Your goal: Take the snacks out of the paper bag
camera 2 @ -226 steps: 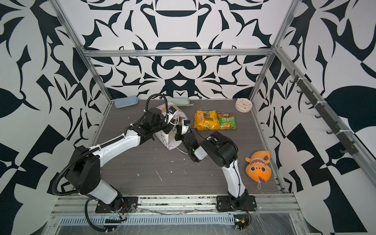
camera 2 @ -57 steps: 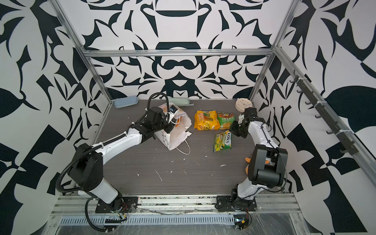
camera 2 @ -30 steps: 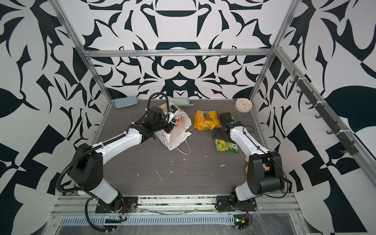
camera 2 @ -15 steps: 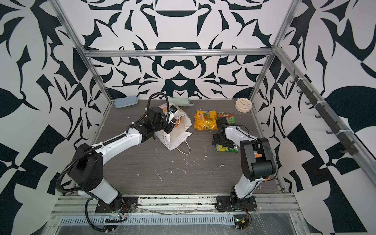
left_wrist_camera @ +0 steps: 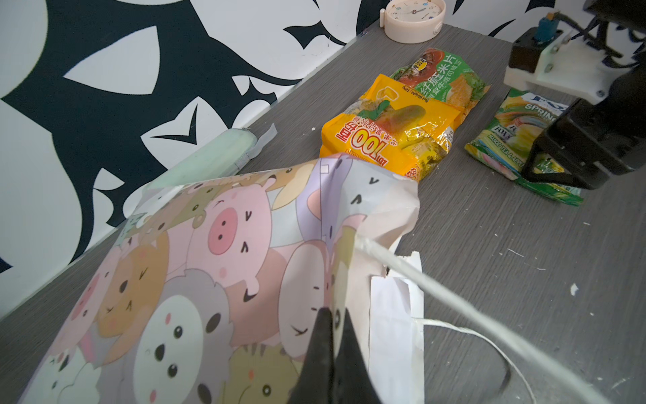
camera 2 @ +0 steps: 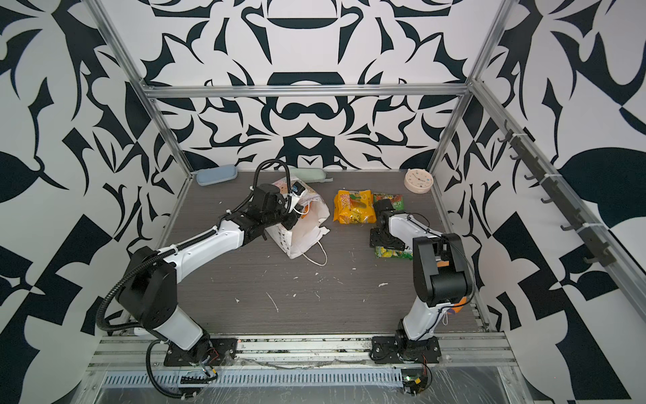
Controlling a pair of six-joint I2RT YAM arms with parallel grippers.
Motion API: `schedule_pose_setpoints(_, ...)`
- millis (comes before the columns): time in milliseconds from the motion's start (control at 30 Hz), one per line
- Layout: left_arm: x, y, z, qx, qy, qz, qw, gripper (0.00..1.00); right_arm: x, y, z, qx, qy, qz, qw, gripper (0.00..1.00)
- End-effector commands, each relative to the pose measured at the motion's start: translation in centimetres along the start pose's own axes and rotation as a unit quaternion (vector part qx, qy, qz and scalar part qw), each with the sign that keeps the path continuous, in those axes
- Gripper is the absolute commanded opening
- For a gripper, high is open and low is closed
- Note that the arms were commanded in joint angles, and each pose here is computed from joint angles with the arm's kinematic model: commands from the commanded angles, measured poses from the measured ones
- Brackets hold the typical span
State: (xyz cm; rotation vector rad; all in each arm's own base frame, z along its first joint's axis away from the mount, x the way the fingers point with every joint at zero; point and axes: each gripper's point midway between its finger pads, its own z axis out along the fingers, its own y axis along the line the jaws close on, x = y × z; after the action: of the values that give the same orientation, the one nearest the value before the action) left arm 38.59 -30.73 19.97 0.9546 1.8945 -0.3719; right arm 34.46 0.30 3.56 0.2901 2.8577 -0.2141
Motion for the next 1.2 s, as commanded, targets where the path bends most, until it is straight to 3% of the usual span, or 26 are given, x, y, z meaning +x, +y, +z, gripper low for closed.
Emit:
schedule_pose_setpoints(0, -1.4, 0.0, -0.7, 0.003, -0.016, -0.001, 1.000, 0.00, -0.8, -1.0, -0.6, 0.018, -0.006, -0.024, 1.000, 0.78)
schedule_pose_setpoints(167, -1.4, 0.0, -0.8, 0.003, -0.017, -0.001, 1.000, 0.00, -1.6, -0.8, -0.9, 0.014, -0.019, -0.056, 0.998, 0.76)
schedule_pose_setpoints(833, -1.5, 0.0, -1.2, 0.001, -0.020, 0.002, 1.000, 0.00, -4.0, -0.4, -2.0, 0.017, -0.043, -0.090, 0.995, 0.70)
schedule_pose_setpoints(1033, -1.8, 0.1, -1.3, 0.000, -0.023, 0.004, 1.000, 0.00, -3.6, 0.4, -6.4, -0.052, -0.097, -0.008, 0.994, 0.76)
schedule_pose_setpoints(1133, -1.8, 0.1, -1.2, -0.001, -0.023, 0.002, 1.000, 0.00, -1.6, -1.0, -6.5, -0.061, -0.088, 0.056, 0.993, 0.96)
schedule_pose_setpoints(1167, -1.8, 0.1, -1.2, -0.001, -0.024, 0.002, 1.000, 0.00, -0.8, -1.5, -6.1, -0.067, -0.082, 0.078, 0.991, 0.98)
